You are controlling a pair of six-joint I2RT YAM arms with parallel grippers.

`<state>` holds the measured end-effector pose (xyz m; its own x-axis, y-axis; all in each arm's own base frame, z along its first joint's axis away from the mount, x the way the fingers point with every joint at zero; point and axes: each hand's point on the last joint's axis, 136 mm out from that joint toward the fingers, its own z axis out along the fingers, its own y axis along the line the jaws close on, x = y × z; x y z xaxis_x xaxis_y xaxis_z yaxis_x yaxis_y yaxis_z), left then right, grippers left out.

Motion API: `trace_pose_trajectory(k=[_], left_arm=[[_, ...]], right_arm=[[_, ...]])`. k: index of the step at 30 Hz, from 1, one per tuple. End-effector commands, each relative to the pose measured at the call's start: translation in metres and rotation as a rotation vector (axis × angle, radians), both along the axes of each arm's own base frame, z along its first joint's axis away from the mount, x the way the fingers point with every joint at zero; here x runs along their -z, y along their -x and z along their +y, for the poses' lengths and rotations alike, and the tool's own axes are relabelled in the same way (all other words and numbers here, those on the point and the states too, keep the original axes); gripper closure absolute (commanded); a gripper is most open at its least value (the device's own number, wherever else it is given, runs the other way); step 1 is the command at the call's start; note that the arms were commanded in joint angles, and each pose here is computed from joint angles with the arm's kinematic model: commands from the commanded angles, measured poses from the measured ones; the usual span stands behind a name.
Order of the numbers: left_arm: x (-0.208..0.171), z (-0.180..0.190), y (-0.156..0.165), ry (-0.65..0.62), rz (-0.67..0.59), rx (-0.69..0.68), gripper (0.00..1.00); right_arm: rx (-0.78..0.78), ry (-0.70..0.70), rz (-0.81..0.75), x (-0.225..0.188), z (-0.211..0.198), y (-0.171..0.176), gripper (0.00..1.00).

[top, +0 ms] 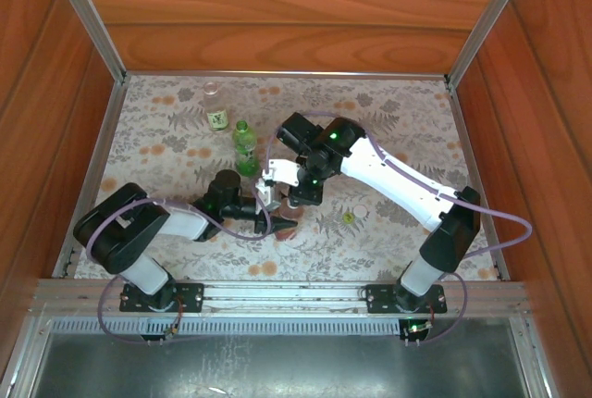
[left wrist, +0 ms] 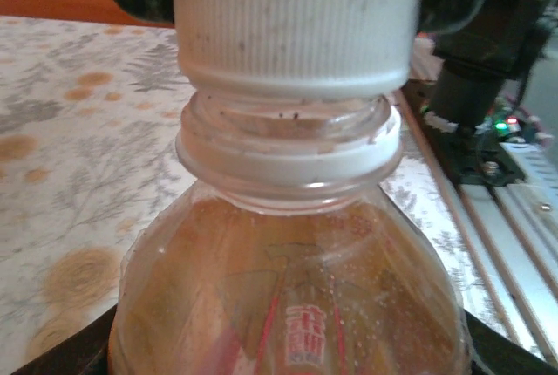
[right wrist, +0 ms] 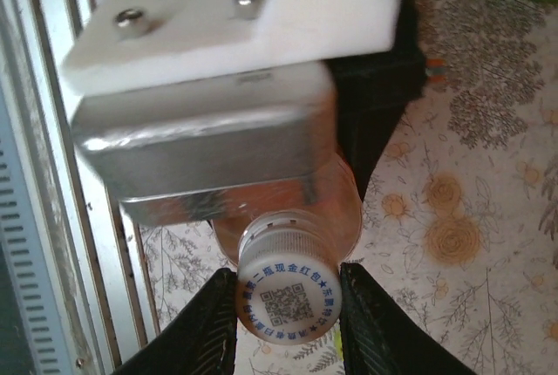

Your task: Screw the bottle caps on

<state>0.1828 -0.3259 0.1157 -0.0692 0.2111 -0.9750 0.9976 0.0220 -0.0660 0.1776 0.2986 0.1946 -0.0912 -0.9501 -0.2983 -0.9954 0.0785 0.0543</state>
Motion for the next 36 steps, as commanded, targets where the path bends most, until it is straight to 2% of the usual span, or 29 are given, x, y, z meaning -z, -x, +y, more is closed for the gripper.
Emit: trace_pose_trajectory(k=[1, 4, 8, 12, 16, 19, 21, 25, 29, 31, 34, 36], left_arm=[[-0.036, 0.002, -0.033, 0.056, -0.159, -0.17, 0.42], [-0.053, 0.011, -0.055, 0.058, -0.256, -0.304, 0.42], [-0.069, 0.011, -0.059, 0.058, -0.321, -0.331, 0.42], [-0.069, 0.009, -0.053, 0.049, -0.331, -0.313, 0.42], [-0.065, 0.007, -0.045, 0.032, -0.332, -0.282, 0.42], [-0.055, 0.006, -0.039, 0.005, -0.321, -0.252, 0.42], [-0.045, 0.009, -0.033, -0.014, -0.313, -0.236, 0.42], [-0.025, 0.018, -0.024, -0.056, -0.299, -0.229, 0.42], [-0.018, 0.02, -0.012, -0.061, -0.287, -0.179, 0.42], [-0.021, 0.016, -0.003, -0.042, -0.279, -0.121, 0.42], [-0.023, 0.011, 0.009, -0.017, -0.261, -0.042, 0.42], [-0.023, 0.01, 0.013, -0.01, -0.25, -0.016, 0.42]], right_arm=[[0.253, 0.069, 0.066, 0.016, 0.0, -0.008, 0.7], [0.482, 0.084, 0.106, 0.017, 0.002, -0.015, 0.69], [0.806, 0.089, 0.243, 0.015, 0.012, -0.013, 0.7], [0.983, 0.049, 0.298, 0.017, 0.019, -0.008, 0.73], [0.992, 0.068, 0.218, 0.012, 0.009, -0.008, 0.67], [0.914, -0.004, 0.184, -0.004, 0.012, -0.009, 0.54], [0.792, -0.087, 0.175, -0.024, 0.015, -0.002, 0.45], [0.611, -0.159, 0.163, -0.04, 0.005, 0.018, 0.38], [0.408, -0.171, 0.095, -0.043, -0.017, 0.037, 0.38], [0.305, -0.225, 0.043, -0.047, -0.018, 0.041, 0.4], [0.054, -0.294, -0.128, -0.049, -0.017, 0.042, 0.5], [-0.11, -0.276, -0.252, -0.045, -0.018, 0.04, 0.51]])
